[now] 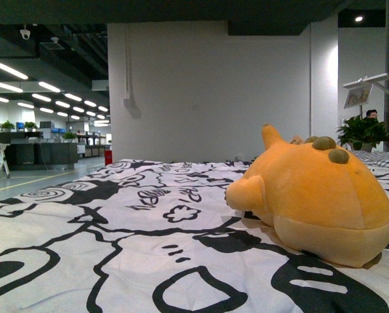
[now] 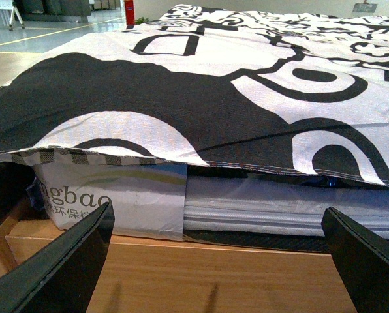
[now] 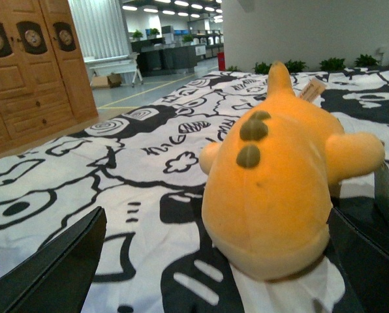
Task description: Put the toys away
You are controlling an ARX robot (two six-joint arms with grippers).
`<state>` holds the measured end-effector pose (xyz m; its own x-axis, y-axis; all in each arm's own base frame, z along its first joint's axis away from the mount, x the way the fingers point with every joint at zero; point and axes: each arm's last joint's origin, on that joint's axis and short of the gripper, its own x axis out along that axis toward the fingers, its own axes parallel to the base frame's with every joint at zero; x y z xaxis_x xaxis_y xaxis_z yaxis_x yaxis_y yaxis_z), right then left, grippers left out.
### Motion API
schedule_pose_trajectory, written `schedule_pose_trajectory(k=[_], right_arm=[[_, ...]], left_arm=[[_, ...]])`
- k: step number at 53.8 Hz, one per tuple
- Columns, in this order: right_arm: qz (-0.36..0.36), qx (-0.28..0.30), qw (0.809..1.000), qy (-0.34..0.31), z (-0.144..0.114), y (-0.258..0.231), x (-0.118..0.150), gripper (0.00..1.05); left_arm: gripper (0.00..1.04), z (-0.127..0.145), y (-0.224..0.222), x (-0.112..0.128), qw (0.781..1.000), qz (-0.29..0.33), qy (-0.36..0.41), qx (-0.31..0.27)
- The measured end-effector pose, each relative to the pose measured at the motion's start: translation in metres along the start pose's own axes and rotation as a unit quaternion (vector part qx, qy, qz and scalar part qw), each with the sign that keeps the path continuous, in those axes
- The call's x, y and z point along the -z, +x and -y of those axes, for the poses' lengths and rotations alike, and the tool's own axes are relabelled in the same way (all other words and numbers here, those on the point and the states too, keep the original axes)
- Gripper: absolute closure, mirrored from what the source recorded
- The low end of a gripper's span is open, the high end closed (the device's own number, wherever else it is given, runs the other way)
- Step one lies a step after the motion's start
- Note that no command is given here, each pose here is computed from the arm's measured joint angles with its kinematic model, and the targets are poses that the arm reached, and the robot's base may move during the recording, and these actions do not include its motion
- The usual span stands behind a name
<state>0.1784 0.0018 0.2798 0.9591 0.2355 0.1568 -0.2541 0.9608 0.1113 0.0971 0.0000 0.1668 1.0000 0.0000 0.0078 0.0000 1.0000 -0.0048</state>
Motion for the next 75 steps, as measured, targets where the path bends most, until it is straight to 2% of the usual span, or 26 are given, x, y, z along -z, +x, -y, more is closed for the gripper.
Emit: schedule_pose_trajectory(k=[12, 18, 26, 34, 45, 58, 75], right_arm=[[0.005, 0.009, 0.999, -0.033, -0.017, 0.048, -0.013, 0.00], [0.001, 0.015, 0.998, -0.056, -0.028, 0.070, -0.010, 0.00], [-0.017, 0.059, 0.991, -0.115, -0.039, 0.110, 0.000, 0.00], [-0.041, 0.114, 0.981, -0.149, -0.032, 0.137, 0.011, 0.00], [-0.065, 0.147, 0.974, -0.161, -0.018, 0.149, 0.024, 0.00], [-0.092, 0.170, 0.966, -0.168, -0.006, 0.155, 0.041, 0.00], [-0.132, 0.183, 0.961, -0.158, 0.007, 0.160, 0.049, 0.00]], left_arm=[[0.06, 0.000, 0.000, 0.000, 1.000, 0.000, 0.000, 0.000], [0.06, 0.000, 0.000, 0.000, 1.000, 0.000, 0.000, 0.000], [0.06, 0.000, 0.000, 0.000, 1.000, 0.000, 0.000, 0.000], [0.06, 0.000, 0.000, 0.000, 1.000, 0.000, 0.000, 0.000], [0.06, 0.000, 0.000, 0.000, 1.000, 0.000, 0.000, 0.000], [0.06, 0.000, 0.000, 0.000, 1.000, 0.000, 0.000, 0.000], [0.06, 0.000, 0.000, 0.000, 1.000, 0.000, 0.000, 0.000]])
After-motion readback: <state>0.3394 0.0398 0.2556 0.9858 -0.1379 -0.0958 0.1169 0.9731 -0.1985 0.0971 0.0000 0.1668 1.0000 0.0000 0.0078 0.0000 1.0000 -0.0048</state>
